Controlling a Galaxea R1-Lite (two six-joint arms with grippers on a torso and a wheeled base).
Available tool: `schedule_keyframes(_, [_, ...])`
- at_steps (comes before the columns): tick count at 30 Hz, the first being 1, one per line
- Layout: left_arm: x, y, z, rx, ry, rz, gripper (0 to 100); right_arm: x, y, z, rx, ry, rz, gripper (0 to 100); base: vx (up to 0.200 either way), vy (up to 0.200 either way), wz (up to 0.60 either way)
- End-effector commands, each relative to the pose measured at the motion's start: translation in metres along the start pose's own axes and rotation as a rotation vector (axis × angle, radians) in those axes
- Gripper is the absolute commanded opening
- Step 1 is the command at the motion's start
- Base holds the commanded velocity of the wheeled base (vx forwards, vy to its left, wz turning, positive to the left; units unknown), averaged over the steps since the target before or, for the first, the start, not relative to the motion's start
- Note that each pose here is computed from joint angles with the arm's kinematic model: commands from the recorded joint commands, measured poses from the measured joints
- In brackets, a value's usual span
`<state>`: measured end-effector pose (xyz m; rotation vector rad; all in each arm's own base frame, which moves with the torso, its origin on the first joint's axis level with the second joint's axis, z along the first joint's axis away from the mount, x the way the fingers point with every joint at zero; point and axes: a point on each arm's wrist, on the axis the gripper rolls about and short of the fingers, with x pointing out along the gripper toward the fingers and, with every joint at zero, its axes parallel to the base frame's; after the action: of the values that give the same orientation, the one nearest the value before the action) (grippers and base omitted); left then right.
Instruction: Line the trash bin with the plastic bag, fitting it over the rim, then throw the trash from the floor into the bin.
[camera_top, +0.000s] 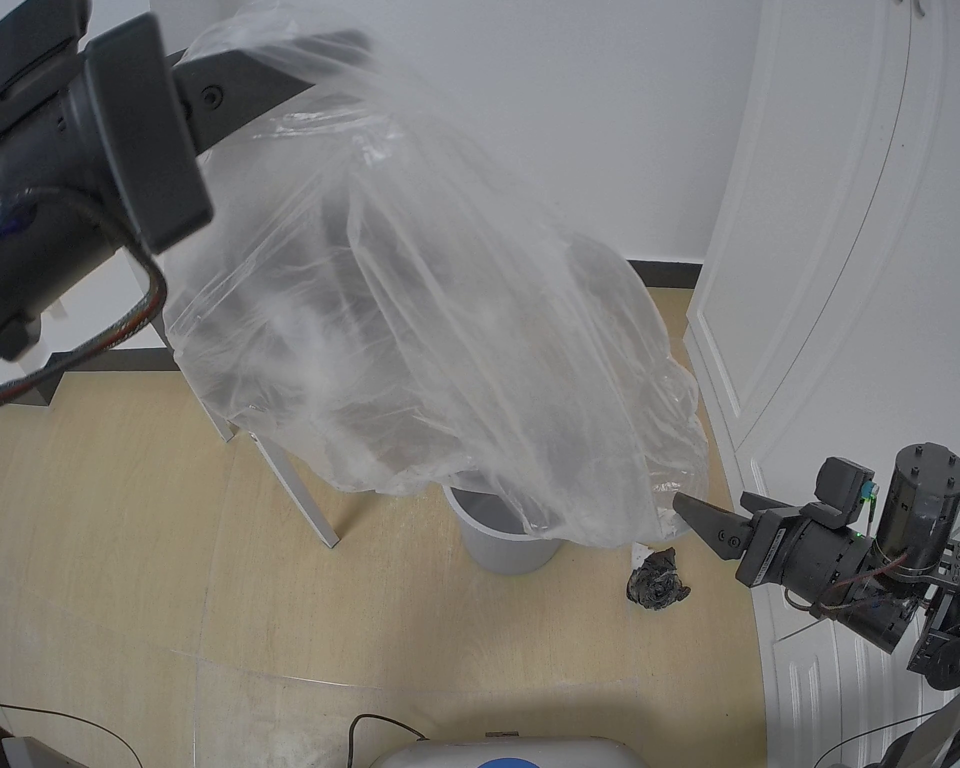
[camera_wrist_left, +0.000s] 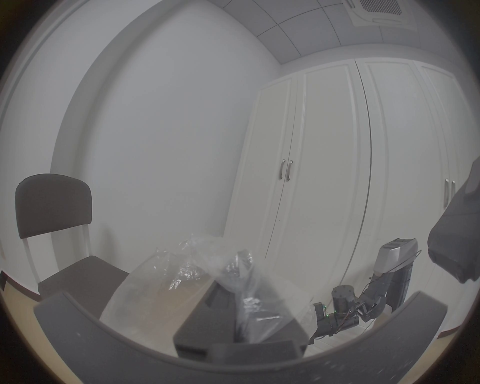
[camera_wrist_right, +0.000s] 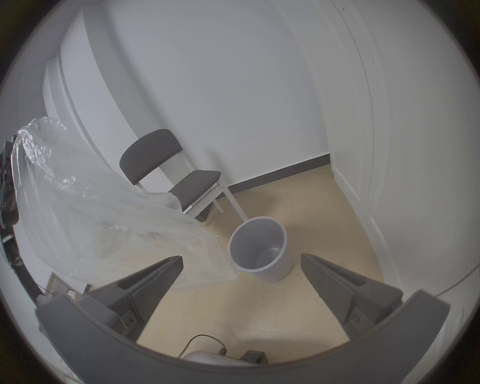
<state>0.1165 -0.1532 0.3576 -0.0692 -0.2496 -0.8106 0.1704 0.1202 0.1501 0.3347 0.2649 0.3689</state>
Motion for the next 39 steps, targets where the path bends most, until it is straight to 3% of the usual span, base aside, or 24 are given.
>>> schedule_keyframes(1, [0.003,-0.003,0.000,-0.004,-0.007,-0.018,0,0.005,0.003,-0.005,0.016,0.031,0.019,100,0.000,0.000,0.00])
schedule_keyframes(6, [0.003,-0.004,0.001,-0.007,-0.019,-0.036,0,0.005,0.005,-0.003,0.092,0.047,0.074,100,0.000,0.000,0.00])
schedule_keyframes(21, [0.002,-0.006,0.006,-0.015,-0.052,-0.047,0,0.013,0.003,-0.010,0.115,0.087,0.061,100,0.000,0.000,0.00])
schedule_keyframes(22, [0.002,-0.006,0.006,-0.015,-0.052,-0.047,0,0.013,0.003,-0.011,0.114,0.089,0.060,0,0.000,0.000,0.00])
schedule_keyframes(31, [0.002,-0.007,0.004,-0.030,-0.047,-0.054,0,0.015,0.005,-0.006,0.124,0.069,0.064,0,0.000,0.000,0.00])
schedule_keyframes(35, [0.003,-0.009,-0.010,-0.093,-0.030,-0.054,0,0.011,0.006,-0.002,0.127,0.050,0.072,0,0.000,0.000,0.00])
schedule_keyframes(39, [0.002,-0.007,-0.027,-0.093,-0.010,-0.043,0,0.009,0.006,0.003,0.133,0.027,0.078,0,0.000,0.000,0.00])
